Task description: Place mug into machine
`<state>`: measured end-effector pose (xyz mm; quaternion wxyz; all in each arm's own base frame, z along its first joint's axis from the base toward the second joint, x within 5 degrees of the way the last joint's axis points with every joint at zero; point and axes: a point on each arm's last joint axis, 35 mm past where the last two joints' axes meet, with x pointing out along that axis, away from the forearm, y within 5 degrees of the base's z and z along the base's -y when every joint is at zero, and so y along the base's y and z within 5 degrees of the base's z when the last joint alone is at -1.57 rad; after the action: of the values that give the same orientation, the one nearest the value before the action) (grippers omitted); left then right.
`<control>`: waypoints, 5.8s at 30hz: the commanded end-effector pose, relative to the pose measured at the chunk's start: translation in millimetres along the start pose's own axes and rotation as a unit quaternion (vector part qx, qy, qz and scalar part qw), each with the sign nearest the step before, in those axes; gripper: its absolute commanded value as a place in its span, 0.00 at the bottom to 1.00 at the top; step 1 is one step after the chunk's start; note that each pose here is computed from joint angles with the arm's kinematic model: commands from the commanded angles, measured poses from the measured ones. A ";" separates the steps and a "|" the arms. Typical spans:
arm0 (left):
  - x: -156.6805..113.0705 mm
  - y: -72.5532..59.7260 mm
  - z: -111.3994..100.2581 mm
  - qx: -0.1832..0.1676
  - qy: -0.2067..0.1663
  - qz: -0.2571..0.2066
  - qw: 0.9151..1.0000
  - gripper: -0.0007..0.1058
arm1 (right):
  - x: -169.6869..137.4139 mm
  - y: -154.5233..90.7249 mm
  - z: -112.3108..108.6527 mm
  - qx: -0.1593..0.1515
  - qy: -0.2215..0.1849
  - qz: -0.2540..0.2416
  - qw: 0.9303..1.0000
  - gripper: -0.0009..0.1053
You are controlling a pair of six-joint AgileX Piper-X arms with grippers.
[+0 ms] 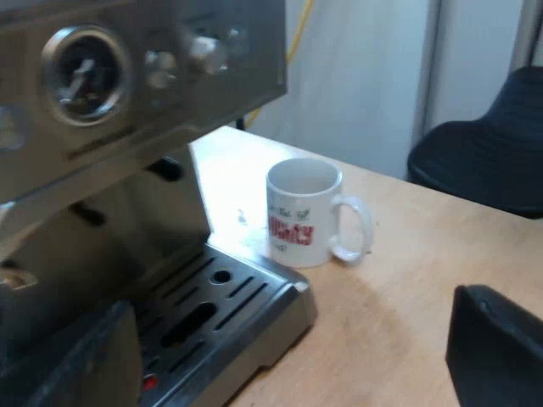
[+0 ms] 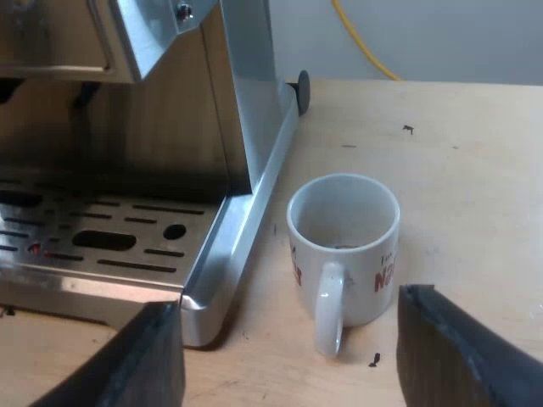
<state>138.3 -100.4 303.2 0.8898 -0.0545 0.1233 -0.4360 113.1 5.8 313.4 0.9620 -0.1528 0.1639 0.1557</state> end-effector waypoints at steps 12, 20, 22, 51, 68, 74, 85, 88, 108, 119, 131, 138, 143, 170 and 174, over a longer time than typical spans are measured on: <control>51.7 -1.4 -7.2 0.004 -0.009 -0.030 1.000 0.77 | 36.4 -4.7 -15.3 -0.022 0.047 0.027 0.998 0.54; 51.7 -0.1 -8.6 0.002 -0.004 -0.014 1.000 0.77 | 69.0 12.2 -46.4 -0.035 0.051 0.064 0.996 0.54; 51.7 0.2 -8.7 0.002 -0.004 -0.010 1.000 0.77 | 75.6 18.2 -53.2 -0.040 0.052 0.063 0.996 0.54; 50.4 2.7 -27.2 -0.022 0.078 0.003 0.997 0.77 | 132.9 46.8 -116.0 0.029 0.020 -0.050 0.998 0.54; 50.4 2.7 -27.2 -0.022 0.078 0.003 0.997 0.77 | 163.6 47.2 -130.3 0.031 -0.019 -0.095 0.995 0.54; 50.4 2.7 -27.2 -0.022 0.078 0.003 0.997 0.77 | 176.0 45.3 -125.9 0.031 -0.019 -0.098 0.995 0.54; 50.4 2.7 -27.2 -0.022 0.078 0.003 0.997 0.77 | 201.8 41.9 -117.5 0.029 -0.014 -0.097 0.995 0.54; 50.4 2.7 -27.2 -0.022 0.078 0.003 0.997 0.77 | 206.5 41.2 -115.5 0.029 -0.006 -0.095 0.995 0.54; 50.4 2.7 -27.2 -0.022 0.078 0.003 0.997 0.77 | 208.2 39.7 -115.2 0.037 0.004 -0.112 0.993 0.01; 50.4 2.7 -27.0 -0.022 0.077 0.002 0.997 0.77 | 199.5 48.9 -115.9 0.027 0.009 -0.094 0.995 0.01; 30.7 -6.7 -9.5 -0.007 0.028 -0.021 0.999 0.77 | 163.6 65.9 -100.6 0.001 -0.029 -0.113 0.993 0.01; 7.7 -14.8 4.5 0.006 -0.017 -0.020 1.000 0.77 | 144.4 60.5 -86.6 -0.002 -0.025 -0.117 0.993 0.01; -7.1 -17.5 -4.2 -0.007 0.026 -0.013 1.000 0.77 | 127.2 56.2 -75.2 -0.008 -0.036 -0.118 0.992 0.01; -71.7 -31.5 -8.5 -0.031 0.002 0.030 0.999 0.77 | 44.9 85.8 -7.9 -0.060 -0.147 0.021 0.987 0.01; -76.3 -32.9 -8.1 -0.057 -0.007 0.028 0.998 0.77 | 38.1 96.2 -1.0 -0.066 -0.166 0.059 0.982 0.01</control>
<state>67.8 -61.3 312.3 0.8978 -0.0948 0.1454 -0.4047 114.8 101.5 258.9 0.9488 -0.1915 0.0396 0.2479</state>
